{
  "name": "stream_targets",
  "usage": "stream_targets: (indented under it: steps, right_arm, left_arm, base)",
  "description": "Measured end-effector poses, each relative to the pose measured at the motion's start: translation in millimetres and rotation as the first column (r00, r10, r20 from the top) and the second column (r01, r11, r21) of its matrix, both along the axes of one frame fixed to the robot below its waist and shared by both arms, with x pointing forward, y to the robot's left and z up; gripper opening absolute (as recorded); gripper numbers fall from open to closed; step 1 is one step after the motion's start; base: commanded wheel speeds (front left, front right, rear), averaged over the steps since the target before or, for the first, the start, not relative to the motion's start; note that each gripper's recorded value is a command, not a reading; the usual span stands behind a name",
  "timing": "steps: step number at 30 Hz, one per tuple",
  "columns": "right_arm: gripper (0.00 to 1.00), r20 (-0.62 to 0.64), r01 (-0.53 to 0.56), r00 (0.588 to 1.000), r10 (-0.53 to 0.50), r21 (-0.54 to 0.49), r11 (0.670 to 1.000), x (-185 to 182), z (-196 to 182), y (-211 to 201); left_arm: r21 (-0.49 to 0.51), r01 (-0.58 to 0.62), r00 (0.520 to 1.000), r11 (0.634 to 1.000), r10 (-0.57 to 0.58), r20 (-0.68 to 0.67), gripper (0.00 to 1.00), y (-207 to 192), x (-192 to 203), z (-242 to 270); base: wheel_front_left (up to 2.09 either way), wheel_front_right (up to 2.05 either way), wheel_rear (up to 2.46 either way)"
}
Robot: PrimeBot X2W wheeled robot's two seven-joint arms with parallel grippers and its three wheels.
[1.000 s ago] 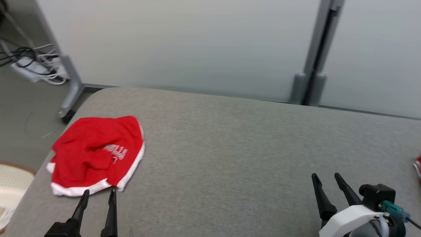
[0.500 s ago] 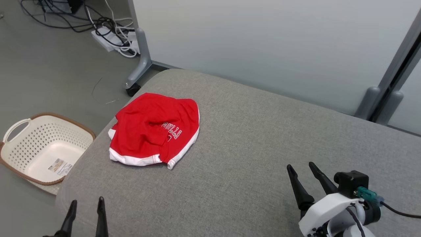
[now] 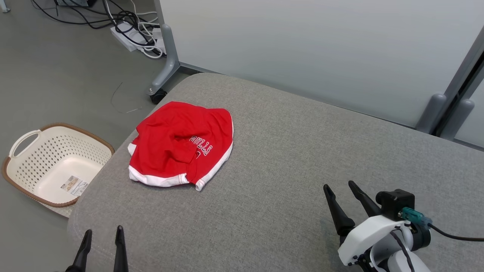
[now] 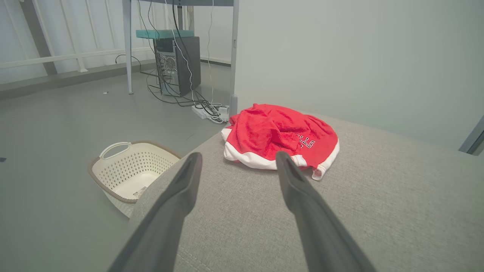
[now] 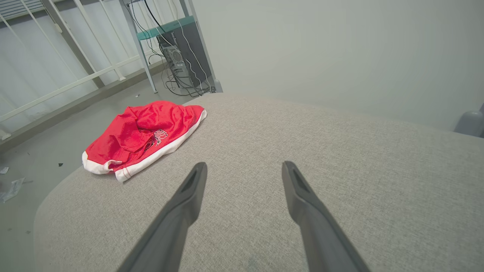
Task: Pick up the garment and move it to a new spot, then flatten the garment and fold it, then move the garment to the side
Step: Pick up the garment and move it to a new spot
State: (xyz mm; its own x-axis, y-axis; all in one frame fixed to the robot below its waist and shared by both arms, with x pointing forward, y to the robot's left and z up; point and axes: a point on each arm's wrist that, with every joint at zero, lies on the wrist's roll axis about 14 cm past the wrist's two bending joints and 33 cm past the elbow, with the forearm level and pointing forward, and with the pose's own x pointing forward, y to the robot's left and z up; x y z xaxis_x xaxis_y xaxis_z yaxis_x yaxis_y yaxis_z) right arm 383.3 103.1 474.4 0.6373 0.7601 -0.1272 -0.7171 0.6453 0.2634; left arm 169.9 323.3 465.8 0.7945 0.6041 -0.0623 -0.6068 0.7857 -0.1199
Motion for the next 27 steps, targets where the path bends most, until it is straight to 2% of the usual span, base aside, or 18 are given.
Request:
stream_targets:
  steps: [4,8,10,15,18,23,27]
  right_arm:
    - [1.0,0.003,0.022,1.0,-0.022,0.008,1.0,2.6,1.4,-5.5]
    - [1.0,-0.016,0.043,0.999,-0.044,-0.003,0.999,1.9,-7.3,-14.3]
    - [1.0,-0.019,0.052,0.998,-0.052,-0.004,0.999,3.0,-8.6,-16.9]
    - [1.0,-0.022,0.063,0.998,-0.064,-0.025,0.998,4.8,-13.1,-25.1]
    - [1.0,-0.009,0.062,0.998,-0.062,-0.035,0.997,10.6,-9.0,-27.3]
    - [1.0,0.019,0.082,0.997,-0.081,-0.056,0.995,27.5,-3.2,-43.3]
    - [1.0,0.007,0.127,0.992,-0.127,-0.083,0.988,40.4,-11.9,-68.6]
  left_arm:
    - [0.027,0.076,0.997,0.997,-0.077,0.011,1.0,-2.3,20.3,8.5]
    - [0.054,0.184,0.982,0.981,-0.185,0.02,1.0,-5.6,58.9,25.7]
    - [0.051,0.21,0.977,0.976,-0.211,0.015,1.0,-6.4,70.3,28.7]
    - [0.0,0.289,0.957,0.957,-0.289,-0.011,1.0,-3.8,126.6,37.3]
    - [-0.047,0.281,0.958,0.958,-0.283,-0.049,1.0,7.4,158.5,34.0]
    - [-0.207,0.174,0.958,0.963,-0.214,-0.189,1.0,29.9,202.2,1.7]
    - [-0.275,0.11,0.934,0.955,-0.193,-0.3,1.0,34.5,236.8,-23.4]
  base:
    - [0.0,0.0,0.0]
    - [0.0,0.0,0.0]
    - [0.0,0.0,0.0]
    - [0.0,0.0,0.0]
    - [0.0,0.0,0.0]
    - [0.0,0.0,0.0]
    - [0.0,0.0,0.0]
